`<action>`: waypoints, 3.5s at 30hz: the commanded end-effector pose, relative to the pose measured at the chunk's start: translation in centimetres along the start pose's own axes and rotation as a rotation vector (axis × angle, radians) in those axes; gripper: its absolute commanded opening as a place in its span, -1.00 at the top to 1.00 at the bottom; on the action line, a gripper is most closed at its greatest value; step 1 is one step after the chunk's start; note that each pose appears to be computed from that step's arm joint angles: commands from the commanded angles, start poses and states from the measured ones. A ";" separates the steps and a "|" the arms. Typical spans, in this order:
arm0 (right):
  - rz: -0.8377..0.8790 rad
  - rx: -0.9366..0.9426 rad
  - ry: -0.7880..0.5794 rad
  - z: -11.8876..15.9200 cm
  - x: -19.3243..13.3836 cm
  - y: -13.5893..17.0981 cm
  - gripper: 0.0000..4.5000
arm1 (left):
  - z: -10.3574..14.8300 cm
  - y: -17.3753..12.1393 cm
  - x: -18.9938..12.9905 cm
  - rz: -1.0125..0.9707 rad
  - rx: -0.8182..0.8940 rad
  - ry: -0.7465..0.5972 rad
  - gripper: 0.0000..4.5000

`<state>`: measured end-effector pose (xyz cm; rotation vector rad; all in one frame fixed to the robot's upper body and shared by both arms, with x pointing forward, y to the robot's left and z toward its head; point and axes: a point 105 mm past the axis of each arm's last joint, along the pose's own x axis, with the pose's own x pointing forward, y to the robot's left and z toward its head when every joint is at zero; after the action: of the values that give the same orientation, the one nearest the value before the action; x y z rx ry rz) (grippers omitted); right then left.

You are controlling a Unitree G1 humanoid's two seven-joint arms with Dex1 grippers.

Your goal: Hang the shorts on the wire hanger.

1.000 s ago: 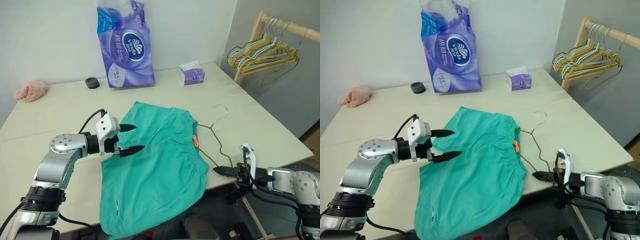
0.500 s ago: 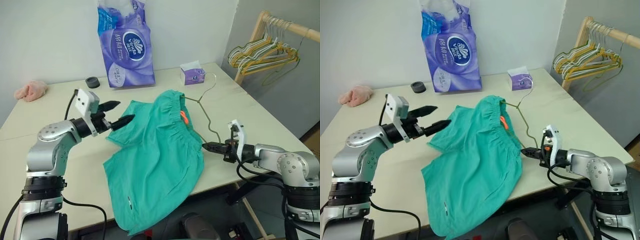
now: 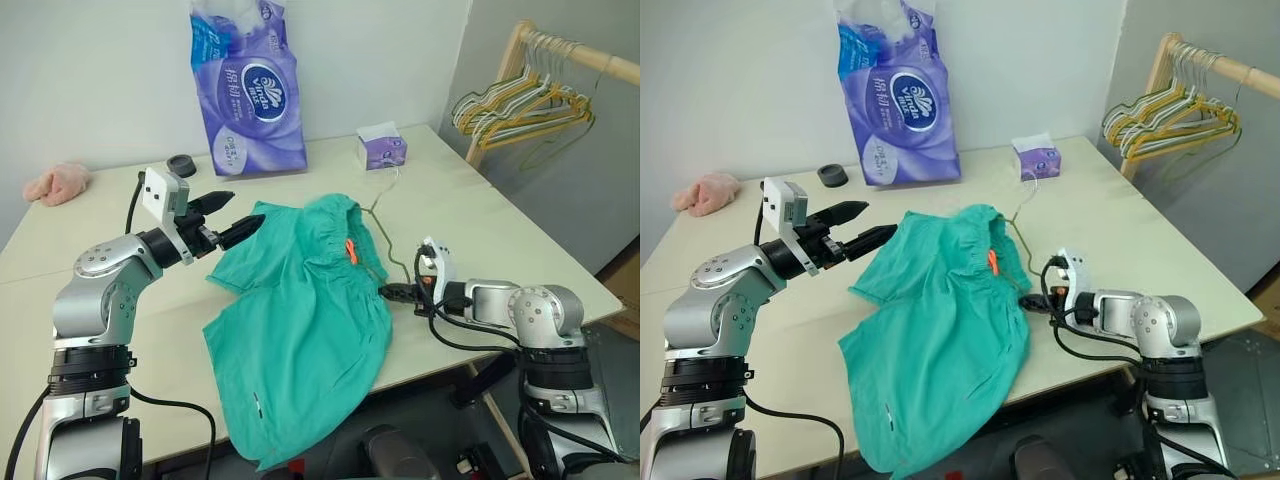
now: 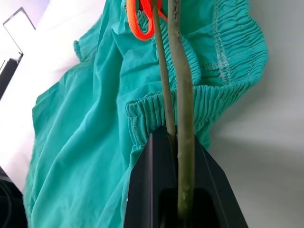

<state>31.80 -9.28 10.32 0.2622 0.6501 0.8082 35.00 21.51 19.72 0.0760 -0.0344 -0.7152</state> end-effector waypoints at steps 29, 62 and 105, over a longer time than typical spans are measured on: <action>0.213 -0.933 -0.032 1.7 -2.3 6.4 1.00 | 0.1 -3.2 -0.8 -0.619 0.544 0.391 -1.00; 0.307 -1.162 0.067 1.1 -4.8 4.4 0.21 | -3.4 -4.8 -1.4 -0.679 0.457 0.460 1.00; 0.140 -0.403 -0.245 -3.1 -2.3 2.3 0.97 | -1.4 -4.0 -3.5 -0.606 0.357 0.443 1.00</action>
<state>27.15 -8.83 8.07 0.0054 0.2702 0.9839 30.12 20.70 15.96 0.6068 0.3516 -1.2859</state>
